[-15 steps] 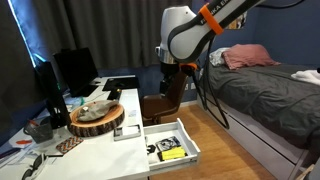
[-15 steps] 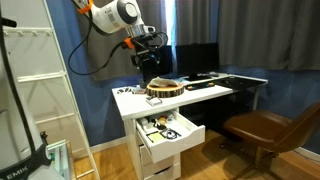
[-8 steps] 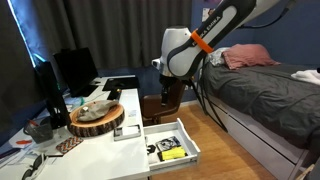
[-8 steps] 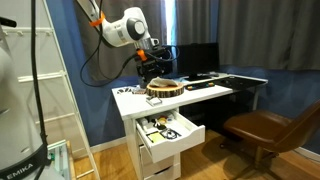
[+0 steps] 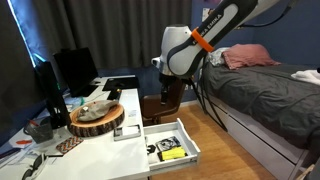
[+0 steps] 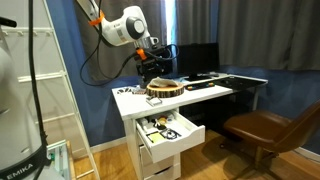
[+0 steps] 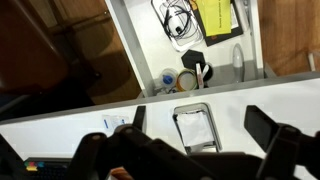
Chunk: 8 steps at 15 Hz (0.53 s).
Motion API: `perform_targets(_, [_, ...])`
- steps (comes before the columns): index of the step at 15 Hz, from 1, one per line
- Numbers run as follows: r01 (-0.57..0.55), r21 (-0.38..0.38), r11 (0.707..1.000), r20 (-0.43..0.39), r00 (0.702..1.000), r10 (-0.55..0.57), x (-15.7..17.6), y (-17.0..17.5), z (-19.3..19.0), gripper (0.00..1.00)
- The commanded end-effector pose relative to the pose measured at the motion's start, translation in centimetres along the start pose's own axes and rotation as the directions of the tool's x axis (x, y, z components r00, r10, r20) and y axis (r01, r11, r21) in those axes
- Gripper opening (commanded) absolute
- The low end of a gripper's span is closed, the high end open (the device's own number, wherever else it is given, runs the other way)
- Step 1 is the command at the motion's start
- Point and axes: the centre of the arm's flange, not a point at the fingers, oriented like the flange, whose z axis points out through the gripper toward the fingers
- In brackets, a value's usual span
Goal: Pick up the sun glasses from the open top drawer and put them on the table
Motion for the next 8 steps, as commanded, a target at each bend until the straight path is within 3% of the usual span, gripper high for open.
perform_targets(1, [0.046,0.032,0.998,0.006,0.999,-0.046,0.7,0.5,2.0,1.0])
perform_targets(8, [0.242,0.063,0.968,-0.047,0.97,-0.239,2.7,0.4,10.4,1.0])
